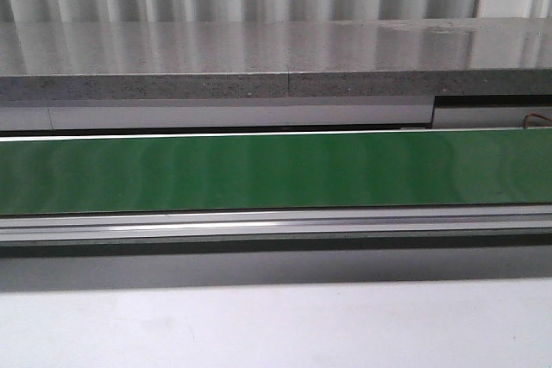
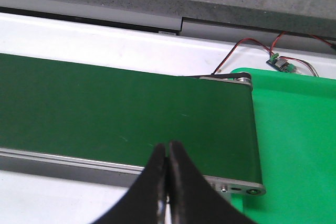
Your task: Move button from right to left
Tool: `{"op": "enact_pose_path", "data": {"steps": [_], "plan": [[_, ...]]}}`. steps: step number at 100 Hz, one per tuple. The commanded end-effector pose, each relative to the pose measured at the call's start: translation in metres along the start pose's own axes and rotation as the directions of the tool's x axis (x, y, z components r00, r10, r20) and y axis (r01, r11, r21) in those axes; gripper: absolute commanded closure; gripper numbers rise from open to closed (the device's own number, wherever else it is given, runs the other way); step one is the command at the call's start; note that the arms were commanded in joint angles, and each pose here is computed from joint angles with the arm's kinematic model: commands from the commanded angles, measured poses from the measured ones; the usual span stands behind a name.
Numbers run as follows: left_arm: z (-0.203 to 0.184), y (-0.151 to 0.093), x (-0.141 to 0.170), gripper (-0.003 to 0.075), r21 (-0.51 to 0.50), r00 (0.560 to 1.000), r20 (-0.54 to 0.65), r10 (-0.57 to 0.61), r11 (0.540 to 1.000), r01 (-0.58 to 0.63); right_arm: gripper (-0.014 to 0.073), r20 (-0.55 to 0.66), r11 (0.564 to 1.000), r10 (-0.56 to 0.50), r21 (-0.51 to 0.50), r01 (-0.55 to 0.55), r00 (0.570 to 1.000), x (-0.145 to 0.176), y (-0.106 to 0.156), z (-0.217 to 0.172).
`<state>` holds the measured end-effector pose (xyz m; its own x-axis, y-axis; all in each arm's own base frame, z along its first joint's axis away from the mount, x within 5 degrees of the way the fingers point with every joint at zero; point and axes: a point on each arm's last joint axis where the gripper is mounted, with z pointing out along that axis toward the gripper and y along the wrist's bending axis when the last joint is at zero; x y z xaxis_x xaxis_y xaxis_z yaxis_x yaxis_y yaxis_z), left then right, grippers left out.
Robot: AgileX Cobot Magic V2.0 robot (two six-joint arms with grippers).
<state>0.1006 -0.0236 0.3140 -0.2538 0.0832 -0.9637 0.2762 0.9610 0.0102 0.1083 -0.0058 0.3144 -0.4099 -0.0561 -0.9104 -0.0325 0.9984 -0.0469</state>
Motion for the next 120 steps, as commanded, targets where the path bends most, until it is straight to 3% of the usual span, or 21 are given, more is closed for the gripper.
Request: {"op": "enact_pose_path", "data": {"steps": [1, 23, 41, 80, 120], "plan": [[-0.003, 0.005, -0.014, 0.074, -0.056, 0.994, 0.107, -0.038, 0.997, 0.044, 0.0662, 0.077, 1.0, 0.009, 0.021, -0.01, 0.997, -0.012, -0.002, -0.004], [-0.006, 0.014, 0.004, 0.074, -0.169, 0.98, 0.179, -0.092, 0.978, 0.122, 0.0662, 0.077, 1.0, 0.009, 0.021, -0.01, 0.997, -0.012, -0.002, -0.004], [-0.006, 0.008, 0.032, 0.074, -0.137, 0.953, 0.3, -0.032, 0.988, 0.077, 0.0662, 0.077, 1.0, 0.009, 0.021, -0.01, 0.997, -0.012, -0.002, -0.004], [-0.012, 0.008, 0.102, 0.074, -0.186, 0.95, 0.31, -0.05, 0.976, 0.112, 0.0662, 0.077, 1.0, 0.009, 0.021, -0.01, 0.997, -0.012, -0.002, -0.004], [-0.021, 0.008, 0.115, 0.074, -0.242, 0.924, 0.383, -0.015, 0.963, 0.115, 0.0662, 0.077, 1.0, 0.009, 0.021, -0.01, 0.997, -0.012, -0.002, -0.004]]}}
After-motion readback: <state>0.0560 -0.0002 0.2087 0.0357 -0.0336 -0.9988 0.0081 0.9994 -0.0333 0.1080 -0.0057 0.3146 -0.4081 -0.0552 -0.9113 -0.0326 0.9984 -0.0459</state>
